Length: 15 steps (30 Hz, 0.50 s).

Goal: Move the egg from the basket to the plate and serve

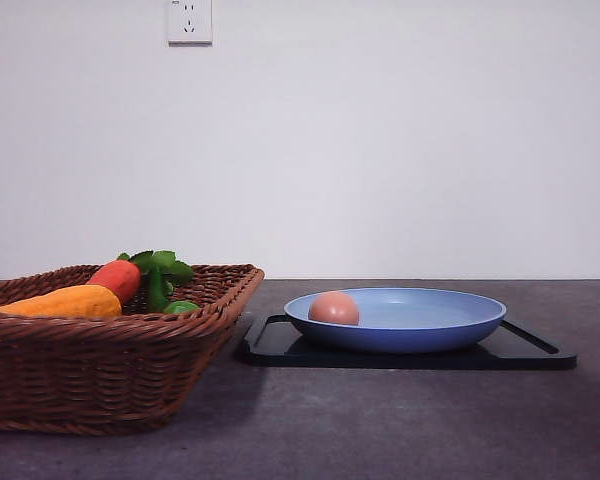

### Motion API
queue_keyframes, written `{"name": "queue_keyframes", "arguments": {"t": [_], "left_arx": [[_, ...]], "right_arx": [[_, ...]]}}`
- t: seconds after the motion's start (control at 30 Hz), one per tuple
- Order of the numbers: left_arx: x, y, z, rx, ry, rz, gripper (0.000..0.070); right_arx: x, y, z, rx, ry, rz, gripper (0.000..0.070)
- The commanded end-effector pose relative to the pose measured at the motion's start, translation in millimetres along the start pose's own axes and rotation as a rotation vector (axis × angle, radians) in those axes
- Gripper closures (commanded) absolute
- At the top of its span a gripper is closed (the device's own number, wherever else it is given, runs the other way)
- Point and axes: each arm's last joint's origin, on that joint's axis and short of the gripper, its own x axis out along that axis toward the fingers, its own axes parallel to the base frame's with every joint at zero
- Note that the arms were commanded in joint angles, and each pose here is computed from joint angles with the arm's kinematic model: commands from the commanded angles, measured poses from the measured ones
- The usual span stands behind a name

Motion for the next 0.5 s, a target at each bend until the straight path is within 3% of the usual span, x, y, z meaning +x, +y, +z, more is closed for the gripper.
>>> {"name": "queue_keyframes", "arguments": {"t": [0.0, 0.47], "left_arx": [[1.7, 0.6, -5.7, -0.003, 0.020, 0.003, 0.0700], [1.7, 0.5, -5.7, -0.003, 0.020, 0.003, 0.0700]], "right_arx": [[0.5, -0.3, -1.4, 0.010, -0.001, 0.000, 0.0700], [0.5, -0.3, -1.4, 0.010, -0.001, 0.000, 0.0700]]}}
